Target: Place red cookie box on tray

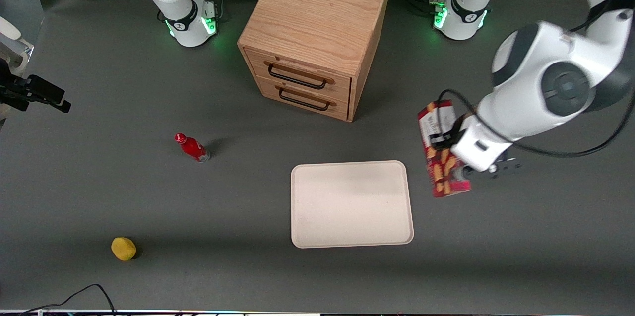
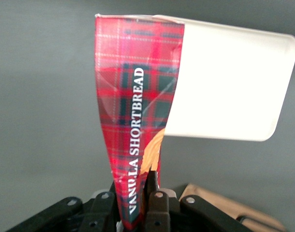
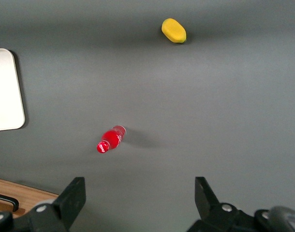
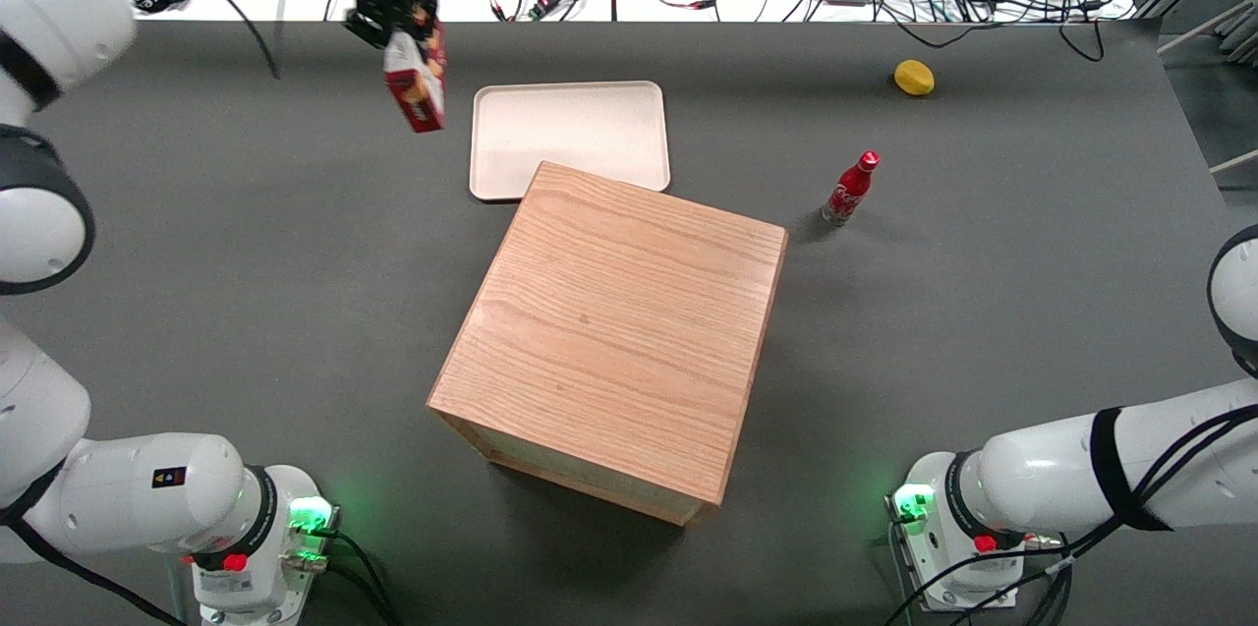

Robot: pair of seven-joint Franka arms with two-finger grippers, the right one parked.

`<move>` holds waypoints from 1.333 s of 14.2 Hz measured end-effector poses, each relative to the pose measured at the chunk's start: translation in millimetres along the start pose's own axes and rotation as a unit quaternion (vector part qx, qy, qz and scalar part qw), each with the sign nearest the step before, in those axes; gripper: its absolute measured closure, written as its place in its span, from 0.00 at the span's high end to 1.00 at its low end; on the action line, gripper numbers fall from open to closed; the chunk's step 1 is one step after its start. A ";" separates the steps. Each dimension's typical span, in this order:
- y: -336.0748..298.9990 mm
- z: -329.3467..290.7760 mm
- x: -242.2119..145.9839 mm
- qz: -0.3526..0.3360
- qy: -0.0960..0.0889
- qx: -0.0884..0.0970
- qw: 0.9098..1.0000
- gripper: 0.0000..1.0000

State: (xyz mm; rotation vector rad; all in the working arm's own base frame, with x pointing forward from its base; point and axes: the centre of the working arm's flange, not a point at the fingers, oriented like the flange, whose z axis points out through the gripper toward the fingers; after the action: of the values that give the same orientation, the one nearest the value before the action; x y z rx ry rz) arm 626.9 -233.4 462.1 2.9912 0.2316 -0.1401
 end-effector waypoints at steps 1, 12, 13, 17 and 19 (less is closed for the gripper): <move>6.1 29.9 9.6 0.001 0.005 -0.003 1.000 0.22; -0.7 189.3 36.4 0.015 0.046 0.055 0.997 0.65; -5.2 162.5 34.8 0.009 0.040 0.076 0.996 0.78; -43.1 2.2 6.4 0.030 -0.014 0.116 0.993 1.00; -97.5 -75.7 -11.5 0.060 -0.043 0.121 0.990 1.00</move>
State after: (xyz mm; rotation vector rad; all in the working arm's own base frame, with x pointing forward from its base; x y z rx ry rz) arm 606.2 -128.7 525.2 3.2182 0.0262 -0.3025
